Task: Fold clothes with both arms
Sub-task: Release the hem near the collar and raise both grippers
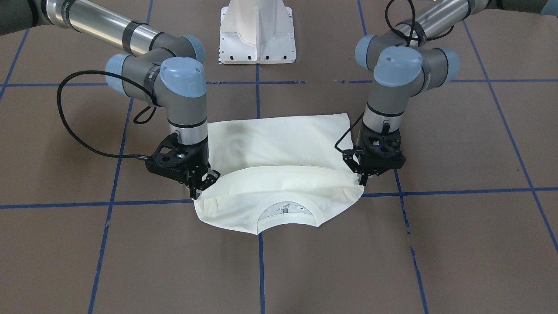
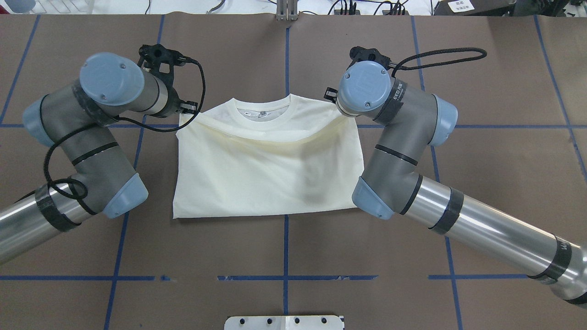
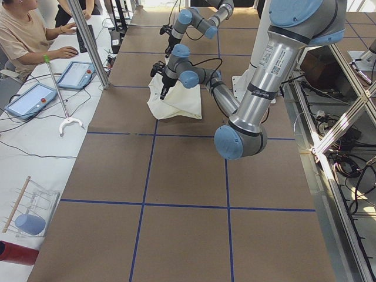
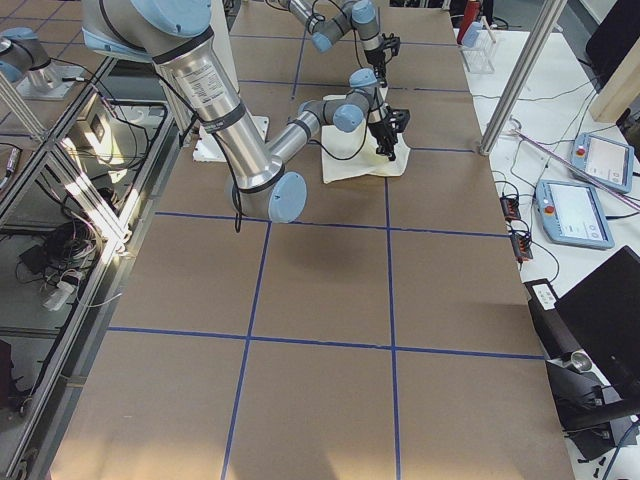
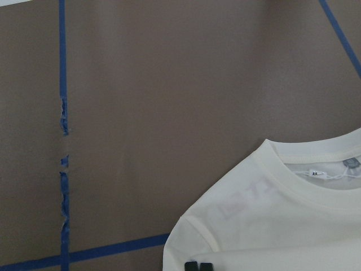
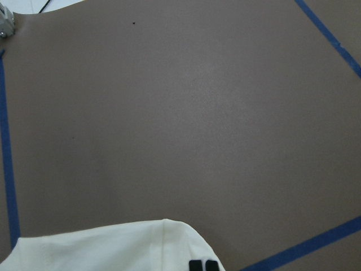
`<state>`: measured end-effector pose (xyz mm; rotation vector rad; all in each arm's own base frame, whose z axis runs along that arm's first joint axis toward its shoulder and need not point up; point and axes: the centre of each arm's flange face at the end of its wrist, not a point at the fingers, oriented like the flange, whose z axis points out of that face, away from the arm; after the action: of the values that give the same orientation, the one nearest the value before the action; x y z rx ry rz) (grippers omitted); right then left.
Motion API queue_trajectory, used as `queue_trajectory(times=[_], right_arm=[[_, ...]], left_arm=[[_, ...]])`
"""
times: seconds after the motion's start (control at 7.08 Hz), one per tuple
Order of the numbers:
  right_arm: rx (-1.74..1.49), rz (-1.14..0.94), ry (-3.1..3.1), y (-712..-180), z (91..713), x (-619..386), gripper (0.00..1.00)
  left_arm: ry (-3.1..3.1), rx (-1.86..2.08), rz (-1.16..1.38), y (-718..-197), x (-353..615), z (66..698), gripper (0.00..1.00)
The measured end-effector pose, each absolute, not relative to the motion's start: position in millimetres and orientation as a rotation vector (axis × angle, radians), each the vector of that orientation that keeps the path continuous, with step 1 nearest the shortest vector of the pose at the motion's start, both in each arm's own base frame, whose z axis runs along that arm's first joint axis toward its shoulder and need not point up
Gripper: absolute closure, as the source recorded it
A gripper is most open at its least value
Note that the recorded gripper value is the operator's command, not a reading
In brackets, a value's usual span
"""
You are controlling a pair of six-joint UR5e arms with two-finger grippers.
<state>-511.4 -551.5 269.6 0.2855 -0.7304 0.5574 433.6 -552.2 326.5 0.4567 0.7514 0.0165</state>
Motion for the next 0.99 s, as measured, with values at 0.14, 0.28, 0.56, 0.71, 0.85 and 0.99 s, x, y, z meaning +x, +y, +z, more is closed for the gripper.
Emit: queue_trajectory(times=[0.14,0.28,0.56,0.71,0.85,0.99], right_arm=[[0.282,0.560,-0.720,-557.3,279.8,-516.9,1.00],[0.279,0.562,-0.710,-561.2,286.6,-518.6,0.77],[0.281,0.565,-0.703,-564.7,290.2,-518.1,0.00],[0.289,0.558,-0.706,-567.6,287.3,-514.3,0.00],[0.293,0.528,-0.716,-571.3,282.3,-505.5,0.00],[0.285,0.484,-0.732,-571.5,280.3,-494.9,0.00]], left_arm=[[0.741,0.461,0.012,-563.2,443.9,346.3,1.00],[0.730,0.467,0.006,-569.3,448.8,360.1,0.87],[0.727,0.484,0.018,-571.4,450.1,364.2,0.00],[0.739,0.517,0.059,-567.0,445.1,356.5,0.00],[0.769,0.546,0.109,-553.7,432.6,347.0,0.00],[0.808,0.550,0.152,-532.5,415.2,343.9,0.00]])
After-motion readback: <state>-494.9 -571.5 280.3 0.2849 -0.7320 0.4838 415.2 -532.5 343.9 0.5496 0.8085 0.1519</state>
